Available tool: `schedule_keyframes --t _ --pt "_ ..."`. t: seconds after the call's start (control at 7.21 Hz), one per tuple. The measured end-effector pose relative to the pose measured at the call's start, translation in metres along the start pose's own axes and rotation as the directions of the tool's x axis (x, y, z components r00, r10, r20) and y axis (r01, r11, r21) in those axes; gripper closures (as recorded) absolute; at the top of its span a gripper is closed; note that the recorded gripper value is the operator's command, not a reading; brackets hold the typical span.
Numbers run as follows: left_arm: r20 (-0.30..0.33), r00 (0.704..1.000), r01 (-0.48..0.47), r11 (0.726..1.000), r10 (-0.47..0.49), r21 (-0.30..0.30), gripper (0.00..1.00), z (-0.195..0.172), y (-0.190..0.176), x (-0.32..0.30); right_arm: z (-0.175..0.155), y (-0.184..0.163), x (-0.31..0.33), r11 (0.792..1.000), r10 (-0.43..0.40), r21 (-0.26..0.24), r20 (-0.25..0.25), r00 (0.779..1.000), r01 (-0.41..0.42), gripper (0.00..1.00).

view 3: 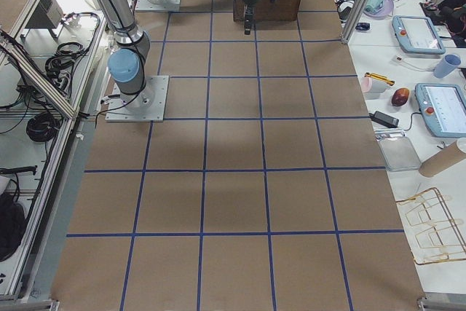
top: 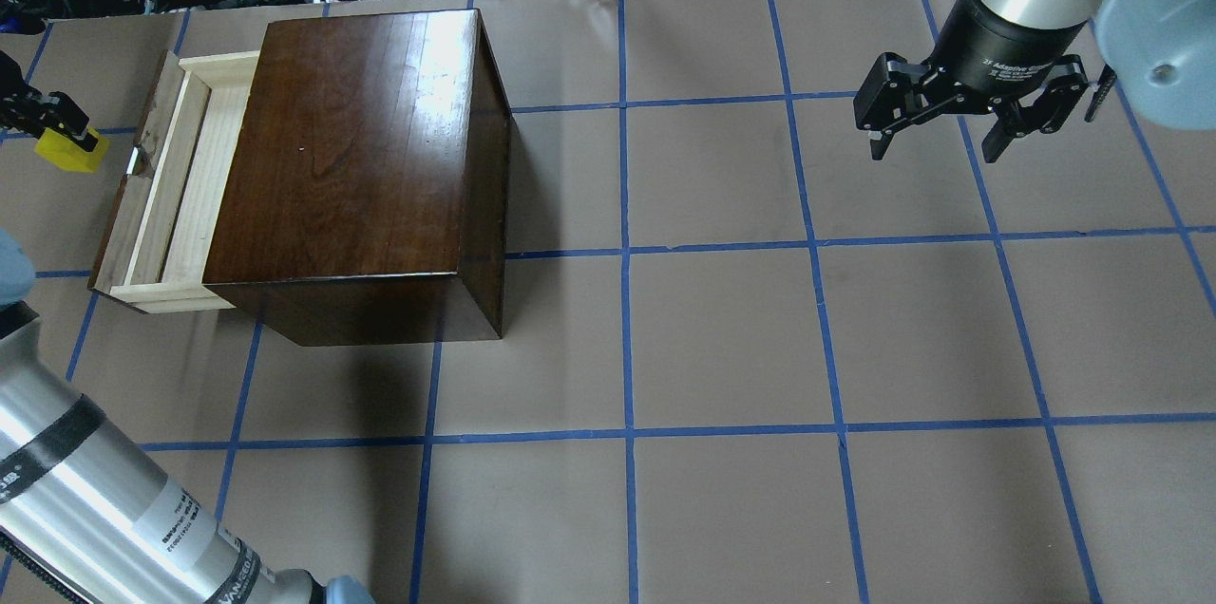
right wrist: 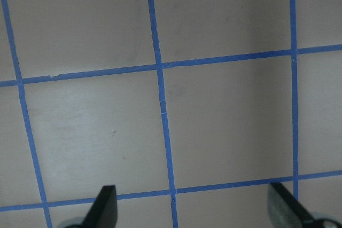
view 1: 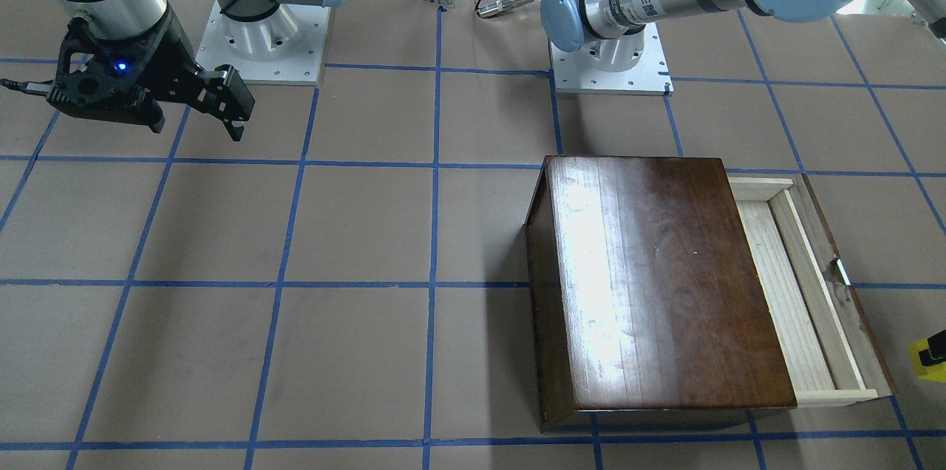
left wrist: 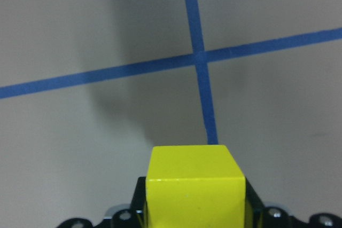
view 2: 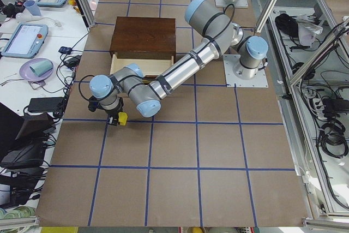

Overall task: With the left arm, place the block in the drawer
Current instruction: 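Lift the yellow cube and carry it over the open drawer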

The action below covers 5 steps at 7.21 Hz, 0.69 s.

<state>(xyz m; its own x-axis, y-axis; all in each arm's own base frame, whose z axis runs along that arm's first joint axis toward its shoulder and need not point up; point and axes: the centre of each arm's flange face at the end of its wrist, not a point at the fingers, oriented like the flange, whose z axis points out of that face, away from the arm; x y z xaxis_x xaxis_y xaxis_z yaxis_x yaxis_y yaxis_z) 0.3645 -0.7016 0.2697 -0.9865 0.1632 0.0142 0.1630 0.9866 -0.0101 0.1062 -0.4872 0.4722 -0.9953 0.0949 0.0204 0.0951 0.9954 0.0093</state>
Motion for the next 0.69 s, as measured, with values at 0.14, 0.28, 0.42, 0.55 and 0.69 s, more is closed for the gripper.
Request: schedule_keyframes --t 0.14,0.28,0.42,0.55,0.69 --pt "0.001 1.0 -0.002 1.0 0.002 -0.001 0.69 -0.02 0.01 0.014 0.0 0.0 0.0 1.0 0.0 0.0 0.0 1.0 0.0 0.0" --pt "-0.001 1.0 -0.004 1.0 0.004 -0.006 0.69 -0.04 0.022 0.031 0.0 0.0 0.0 1.0 0.0 0.0 0.0 1.0 0.0 0.0" --pt "-0.006 1.0 -0.004 1.0 0.004 -0.011 0.69 -0.059 0.035 0.047 0.0 0.0 0.0 1.0 0.0 0.0 0.0 1.0 0.0 0.0" --pt "-0.008 1.0 0.006 1.0 -0.006 -0.013 0.69 -0.076 0.048 0.062 0.0 0.0 0.0 1.0 0.0 0.0 0.0 1.0 0.0 0.0" --pt "-0.014 0.999 0.038 0.999 -0.038 -0.018 0.69 -0.092 0.059 0.078 0.0 0.0 0.0 1.0 0.0 0.0 0.0 1.0 0.0 0.0"
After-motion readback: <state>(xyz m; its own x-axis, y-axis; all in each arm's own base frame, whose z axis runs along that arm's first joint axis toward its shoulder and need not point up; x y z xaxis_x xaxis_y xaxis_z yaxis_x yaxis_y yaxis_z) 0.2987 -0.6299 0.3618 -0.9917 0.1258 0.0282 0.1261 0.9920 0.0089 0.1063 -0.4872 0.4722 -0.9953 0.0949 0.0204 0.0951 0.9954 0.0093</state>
